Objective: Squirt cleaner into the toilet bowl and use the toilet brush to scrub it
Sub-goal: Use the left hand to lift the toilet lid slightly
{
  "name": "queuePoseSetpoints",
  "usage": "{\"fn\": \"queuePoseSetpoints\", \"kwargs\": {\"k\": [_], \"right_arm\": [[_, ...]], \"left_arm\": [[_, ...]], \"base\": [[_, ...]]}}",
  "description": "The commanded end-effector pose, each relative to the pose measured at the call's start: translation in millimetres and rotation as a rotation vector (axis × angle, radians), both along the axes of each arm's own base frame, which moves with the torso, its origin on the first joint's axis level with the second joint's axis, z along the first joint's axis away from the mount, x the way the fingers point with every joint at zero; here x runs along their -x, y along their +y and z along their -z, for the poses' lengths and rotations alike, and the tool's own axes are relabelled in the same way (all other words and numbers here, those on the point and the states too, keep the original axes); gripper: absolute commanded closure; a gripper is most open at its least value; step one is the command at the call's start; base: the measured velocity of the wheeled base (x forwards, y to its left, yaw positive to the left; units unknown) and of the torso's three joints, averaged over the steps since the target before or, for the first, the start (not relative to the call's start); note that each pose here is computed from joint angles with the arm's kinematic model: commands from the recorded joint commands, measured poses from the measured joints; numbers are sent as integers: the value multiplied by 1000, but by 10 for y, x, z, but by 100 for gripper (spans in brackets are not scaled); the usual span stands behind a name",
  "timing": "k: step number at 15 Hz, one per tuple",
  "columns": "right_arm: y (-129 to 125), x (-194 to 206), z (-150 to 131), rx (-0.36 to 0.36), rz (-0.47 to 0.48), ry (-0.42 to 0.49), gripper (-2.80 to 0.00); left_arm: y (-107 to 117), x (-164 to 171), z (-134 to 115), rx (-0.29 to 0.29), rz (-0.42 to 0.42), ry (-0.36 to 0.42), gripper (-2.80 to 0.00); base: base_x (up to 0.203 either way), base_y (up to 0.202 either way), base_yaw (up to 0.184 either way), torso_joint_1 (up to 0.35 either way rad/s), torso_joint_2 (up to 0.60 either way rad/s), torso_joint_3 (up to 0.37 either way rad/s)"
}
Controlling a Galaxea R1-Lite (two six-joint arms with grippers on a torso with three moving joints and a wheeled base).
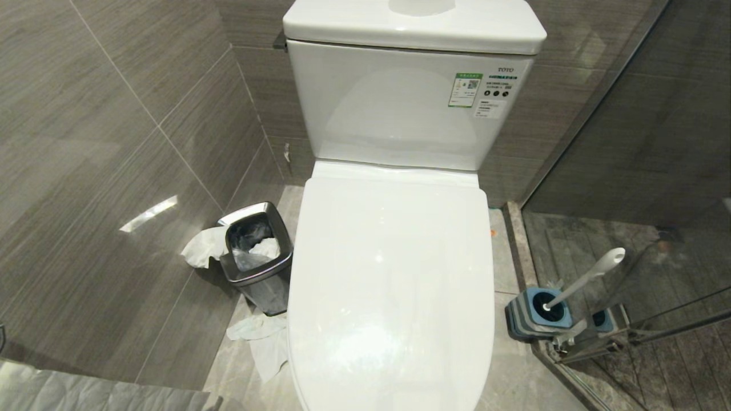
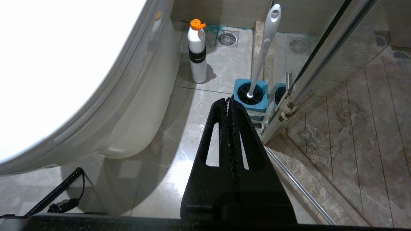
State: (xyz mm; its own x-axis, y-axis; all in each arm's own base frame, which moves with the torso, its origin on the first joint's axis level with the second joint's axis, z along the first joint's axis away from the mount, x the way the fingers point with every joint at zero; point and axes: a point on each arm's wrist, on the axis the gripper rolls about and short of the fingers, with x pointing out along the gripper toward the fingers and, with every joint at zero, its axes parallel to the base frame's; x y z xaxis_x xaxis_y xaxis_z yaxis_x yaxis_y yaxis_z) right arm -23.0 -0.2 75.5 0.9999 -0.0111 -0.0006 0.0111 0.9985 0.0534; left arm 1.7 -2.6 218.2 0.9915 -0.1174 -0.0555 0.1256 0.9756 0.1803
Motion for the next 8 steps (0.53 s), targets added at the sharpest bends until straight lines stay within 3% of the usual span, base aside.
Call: {"fn": "queuePoseSetpoints", "kwargs": {"k": [1,8], "right_arm": [[0,-2,4,0,0,2,0],[0,0,-1,0,0,1,0]], "left_arm": [[-1,-273,-158,-5,2,76,0],[-5,-882,-339,-62,14,157,0]], "base": [[0,0,0,0,0,0],[0,0,0,0,0,0]]}}
